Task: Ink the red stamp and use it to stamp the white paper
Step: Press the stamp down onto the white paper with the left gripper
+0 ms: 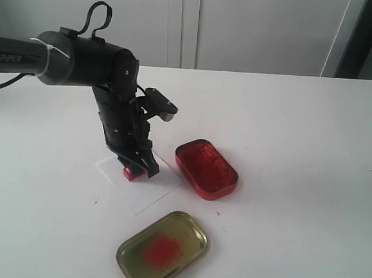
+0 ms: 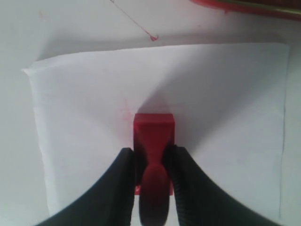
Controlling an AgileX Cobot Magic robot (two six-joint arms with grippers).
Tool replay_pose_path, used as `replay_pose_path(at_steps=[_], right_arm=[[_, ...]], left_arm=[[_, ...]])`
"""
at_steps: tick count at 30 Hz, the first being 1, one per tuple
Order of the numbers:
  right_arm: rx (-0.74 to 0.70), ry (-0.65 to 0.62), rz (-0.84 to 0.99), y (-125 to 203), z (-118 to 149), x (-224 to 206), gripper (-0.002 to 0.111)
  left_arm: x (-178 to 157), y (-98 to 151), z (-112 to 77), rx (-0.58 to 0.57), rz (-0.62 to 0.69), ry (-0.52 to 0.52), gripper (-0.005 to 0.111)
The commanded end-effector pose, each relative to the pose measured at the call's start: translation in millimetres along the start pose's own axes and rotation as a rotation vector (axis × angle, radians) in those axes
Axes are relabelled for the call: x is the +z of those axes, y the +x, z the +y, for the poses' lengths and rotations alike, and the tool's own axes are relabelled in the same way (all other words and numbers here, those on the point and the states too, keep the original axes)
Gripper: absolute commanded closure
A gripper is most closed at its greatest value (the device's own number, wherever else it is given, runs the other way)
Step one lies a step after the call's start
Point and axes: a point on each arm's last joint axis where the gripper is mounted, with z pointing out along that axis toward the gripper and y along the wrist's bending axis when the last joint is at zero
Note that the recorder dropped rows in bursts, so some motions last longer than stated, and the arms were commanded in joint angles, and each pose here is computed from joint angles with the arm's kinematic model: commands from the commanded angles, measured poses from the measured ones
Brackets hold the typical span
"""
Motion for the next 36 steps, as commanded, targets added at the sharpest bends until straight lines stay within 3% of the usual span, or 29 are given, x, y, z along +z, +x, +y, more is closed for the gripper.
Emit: replay_pose_path(at_steps=[1,12,36], right_arm=[[-0.005,0.000,-0.013,0.0,-0.1,0.2,0.108],[-0.005,0.000,-0.013,0.0,-0.1,0.2,0.108],[-0.005,0.000,-0.013,0.0,-0.1,0.2,0.108]], left_arm=[[34.2,10.5,-3.1,-0.009,0.112,0.038,0.107],[49.8,14.3,-3.8,-0.010,0.154,0.053,0.107],[47.2,16.2,-4.6,-0.009,0.187,0.065,0.107]])
